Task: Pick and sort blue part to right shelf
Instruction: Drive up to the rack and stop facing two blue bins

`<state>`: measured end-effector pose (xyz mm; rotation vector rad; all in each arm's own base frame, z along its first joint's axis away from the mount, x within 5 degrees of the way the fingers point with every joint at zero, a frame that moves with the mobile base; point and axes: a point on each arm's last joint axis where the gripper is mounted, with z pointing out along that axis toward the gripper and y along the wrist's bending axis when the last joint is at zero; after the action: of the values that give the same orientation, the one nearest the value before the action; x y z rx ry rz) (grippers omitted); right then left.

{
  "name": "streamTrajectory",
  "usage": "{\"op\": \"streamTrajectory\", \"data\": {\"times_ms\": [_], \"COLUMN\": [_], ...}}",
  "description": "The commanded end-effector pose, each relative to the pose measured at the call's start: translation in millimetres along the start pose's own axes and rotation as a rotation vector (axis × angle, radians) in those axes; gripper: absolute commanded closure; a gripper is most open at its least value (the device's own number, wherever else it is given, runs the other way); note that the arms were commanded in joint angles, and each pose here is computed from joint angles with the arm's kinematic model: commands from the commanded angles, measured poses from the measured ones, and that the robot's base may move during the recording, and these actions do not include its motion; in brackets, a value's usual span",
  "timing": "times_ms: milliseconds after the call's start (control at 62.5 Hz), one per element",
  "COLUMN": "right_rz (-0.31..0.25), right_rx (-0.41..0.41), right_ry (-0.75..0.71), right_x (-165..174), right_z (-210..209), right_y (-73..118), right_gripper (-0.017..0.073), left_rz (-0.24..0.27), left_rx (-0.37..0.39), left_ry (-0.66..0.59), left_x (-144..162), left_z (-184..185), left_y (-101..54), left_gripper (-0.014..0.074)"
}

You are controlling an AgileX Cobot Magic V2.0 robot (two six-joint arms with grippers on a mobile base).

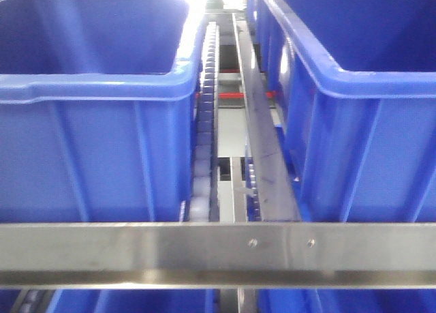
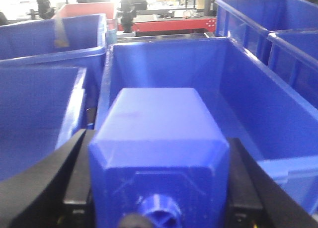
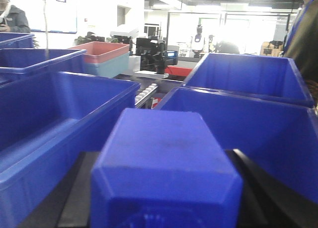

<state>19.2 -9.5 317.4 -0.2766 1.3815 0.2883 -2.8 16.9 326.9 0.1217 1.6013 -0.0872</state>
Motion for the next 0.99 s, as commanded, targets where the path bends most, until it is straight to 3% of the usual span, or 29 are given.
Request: {"op": "streamTrajectory", "data": {"times_ms": [0, 977], "right_rz": [-0.023, -0.023], "right_rx": [-0.021, -0.021], "right_ry": [-0.12, -0.12], "right_x": [-17.8, -17.8], "right_z": [-6.1, -6.1], "right_y": [0.7, 0.7], "right_gripper": [0.0375, 0.0375], "left_rz": [0.0, -0.009], "left_rx": [0.018, 0.027], "left_ry": [-0.125, -0.135], "left_x": [-15.4, -16.2], "left_z": [-6.4, -6.6], "left_y": [-0.1, -0.8], "left_gripper": [0.0323, 0.0325]}}
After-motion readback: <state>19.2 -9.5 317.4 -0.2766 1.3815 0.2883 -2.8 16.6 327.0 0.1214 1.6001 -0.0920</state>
